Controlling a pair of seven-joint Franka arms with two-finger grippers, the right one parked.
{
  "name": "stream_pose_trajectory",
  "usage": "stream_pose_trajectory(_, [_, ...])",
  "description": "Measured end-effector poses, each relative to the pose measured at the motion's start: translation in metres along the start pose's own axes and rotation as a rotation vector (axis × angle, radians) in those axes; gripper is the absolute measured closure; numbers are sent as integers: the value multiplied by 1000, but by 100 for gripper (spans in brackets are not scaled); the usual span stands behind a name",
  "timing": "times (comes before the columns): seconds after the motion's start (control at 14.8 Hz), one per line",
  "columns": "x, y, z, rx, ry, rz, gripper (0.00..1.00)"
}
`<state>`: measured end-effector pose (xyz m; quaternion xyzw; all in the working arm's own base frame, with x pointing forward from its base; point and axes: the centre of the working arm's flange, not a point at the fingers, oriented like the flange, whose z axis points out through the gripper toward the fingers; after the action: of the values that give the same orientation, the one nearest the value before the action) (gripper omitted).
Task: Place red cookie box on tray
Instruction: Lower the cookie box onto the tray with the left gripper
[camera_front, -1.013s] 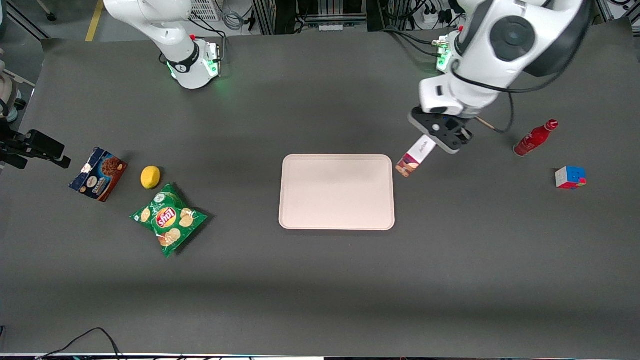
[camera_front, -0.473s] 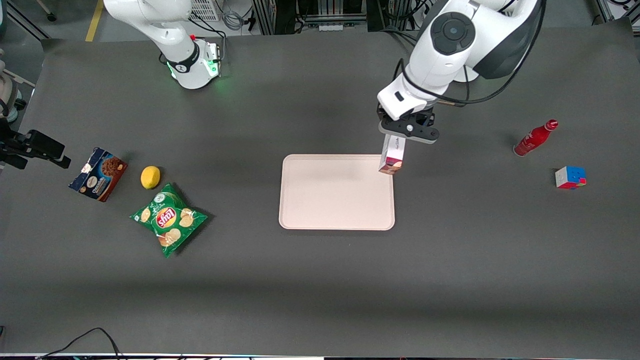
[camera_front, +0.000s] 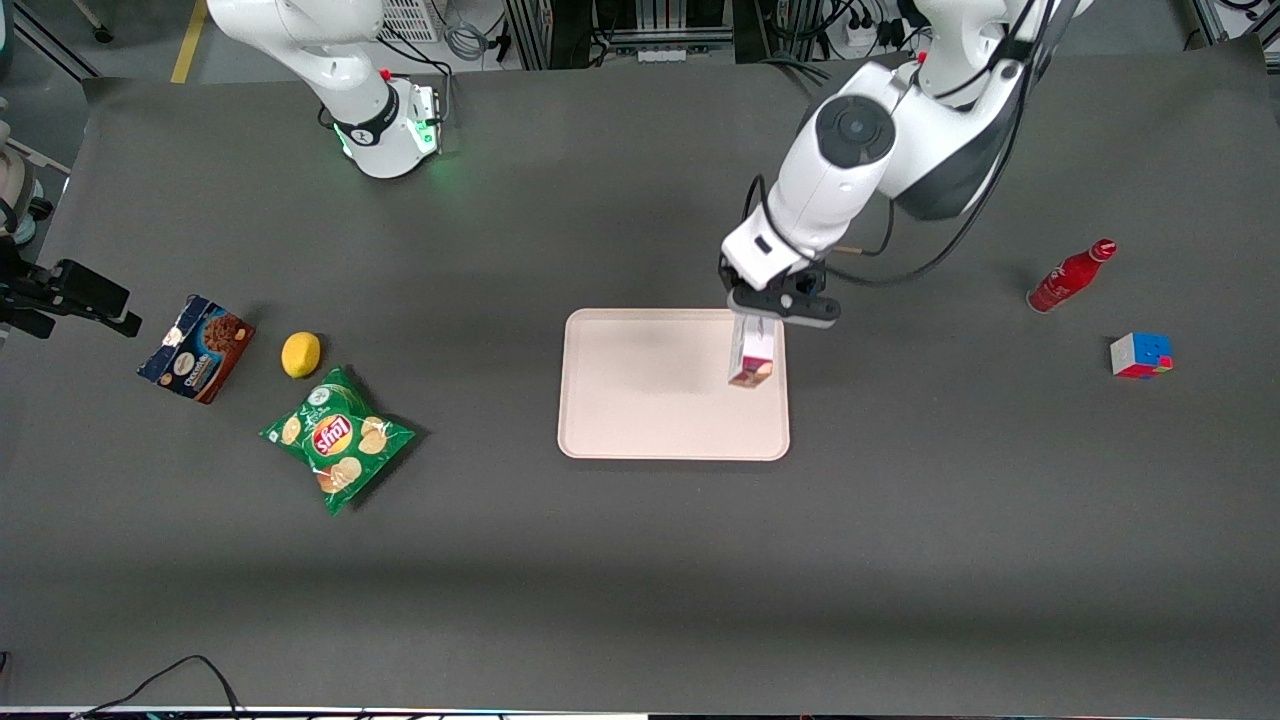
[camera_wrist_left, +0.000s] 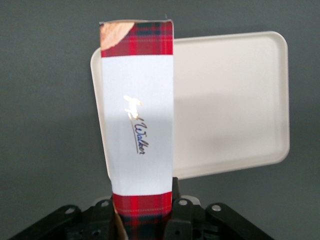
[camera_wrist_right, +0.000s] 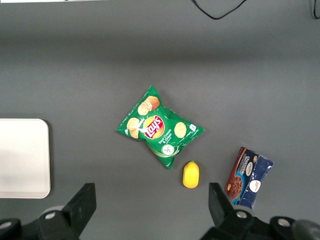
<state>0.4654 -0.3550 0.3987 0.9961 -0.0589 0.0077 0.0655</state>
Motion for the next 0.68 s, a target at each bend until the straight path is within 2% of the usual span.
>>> stream_pose_trajectory(0.14, [10,0,32,17,31,-33,64])
stream_pose_trajectory(0.2, [13,1,48,14,31,-56,64])
stream_pose_trajectory(0.34, [15,1,72,1,13,-93,64])
stream_pose_trajectory(0.54, [19,-5,91,1,-15,-127,64])
stream_pose_trajectory(0.68, [24,-12,98,7,-8,-153,64])
